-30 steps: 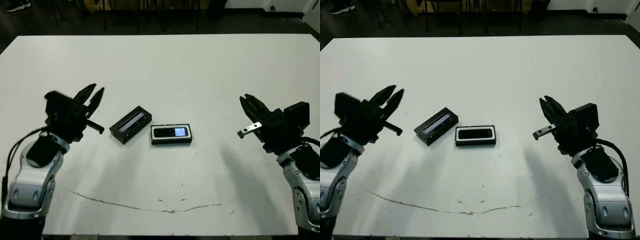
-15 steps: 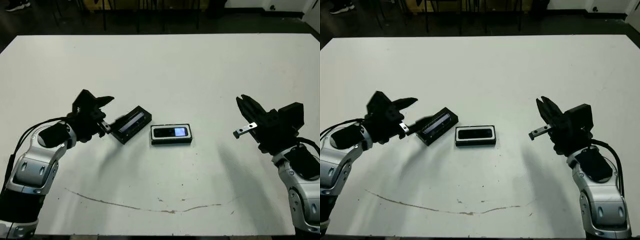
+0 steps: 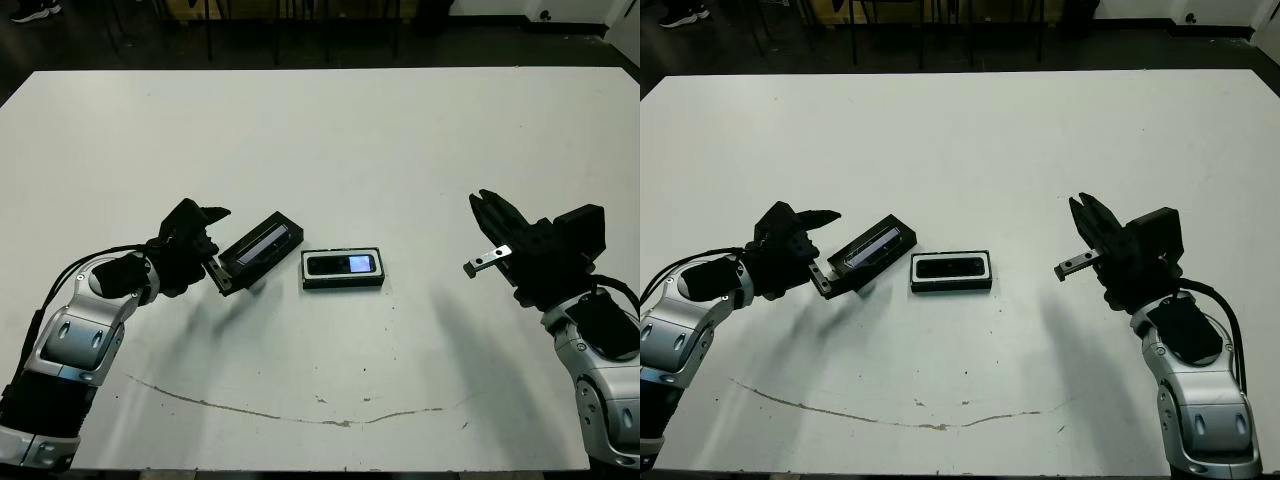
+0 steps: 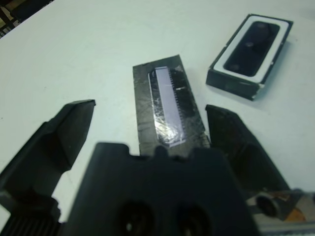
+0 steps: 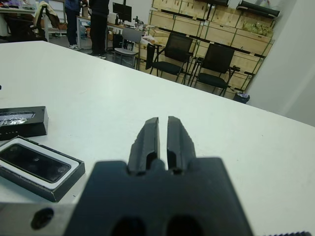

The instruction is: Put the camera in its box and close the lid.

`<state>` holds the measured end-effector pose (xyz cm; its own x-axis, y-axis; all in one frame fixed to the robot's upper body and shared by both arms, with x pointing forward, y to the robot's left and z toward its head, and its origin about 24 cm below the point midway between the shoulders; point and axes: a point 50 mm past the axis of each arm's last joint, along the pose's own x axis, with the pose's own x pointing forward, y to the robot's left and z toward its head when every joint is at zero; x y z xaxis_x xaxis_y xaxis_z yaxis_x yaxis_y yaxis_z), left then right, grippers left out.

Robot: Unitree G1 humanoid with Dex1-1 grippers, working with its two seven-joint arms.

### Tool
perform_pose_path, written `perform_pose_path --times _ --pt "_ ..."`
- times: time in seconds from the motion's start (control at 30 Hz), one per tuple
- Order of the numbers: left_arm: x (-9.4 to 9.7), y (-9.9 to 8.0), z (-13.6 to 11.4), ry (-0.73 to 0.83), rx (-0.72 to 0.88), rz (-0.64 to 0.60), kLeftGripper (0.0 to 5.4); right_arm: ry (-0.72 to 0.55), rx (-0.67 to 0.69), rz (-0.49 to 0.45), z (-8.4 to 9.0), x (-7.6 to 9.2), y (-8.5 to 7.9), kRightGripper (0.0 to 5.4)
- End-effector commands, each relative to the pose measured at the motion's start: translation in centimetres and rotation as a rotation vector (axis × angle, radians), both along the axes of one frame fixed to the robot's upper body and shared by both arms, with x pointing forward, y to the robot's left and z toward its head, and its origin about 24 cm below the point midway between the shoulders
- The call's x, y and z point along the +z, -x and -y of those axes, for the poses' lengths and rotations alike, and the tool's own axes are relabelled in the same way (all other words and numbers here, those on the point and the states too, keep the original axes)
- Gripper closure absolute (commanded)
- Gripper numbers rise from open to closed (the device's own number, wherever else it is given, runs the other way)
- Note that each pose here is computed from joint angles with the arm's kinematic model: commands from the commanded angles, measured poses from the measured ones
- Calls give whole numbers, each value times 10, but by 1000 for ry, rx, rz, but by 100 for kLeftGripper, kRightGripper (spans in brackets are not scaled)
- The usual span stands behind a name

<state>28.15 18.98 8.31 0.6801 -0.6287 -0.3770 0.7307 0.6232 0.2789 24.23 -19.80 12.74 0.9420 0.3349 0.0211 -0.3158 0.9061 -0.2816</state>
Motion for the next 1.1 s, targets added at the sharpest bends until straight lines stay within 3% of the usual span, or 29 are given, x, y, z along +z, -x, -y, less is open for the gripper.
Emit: perform_pose_path --times 0.03,0.53,0.83,0.93,1.1 --pt "-7 0 -3 -9 10 -30 2 13 -8 -37 2 -6 1 540" --pt "-17 0 -7 -17 7 -70 2 35 -12 -54 2 -6 3 540" --pt "-28 3 -7 1 106 -87 2 39 -11 -53 1 -6 3 540" --pt "-32 4 -5 34 144 -102 31 35 -20 -60 0 -6 4 540" --pt "-34 7 -1 40 144 -72 122 51 -17 -57 0 -5 4 540"
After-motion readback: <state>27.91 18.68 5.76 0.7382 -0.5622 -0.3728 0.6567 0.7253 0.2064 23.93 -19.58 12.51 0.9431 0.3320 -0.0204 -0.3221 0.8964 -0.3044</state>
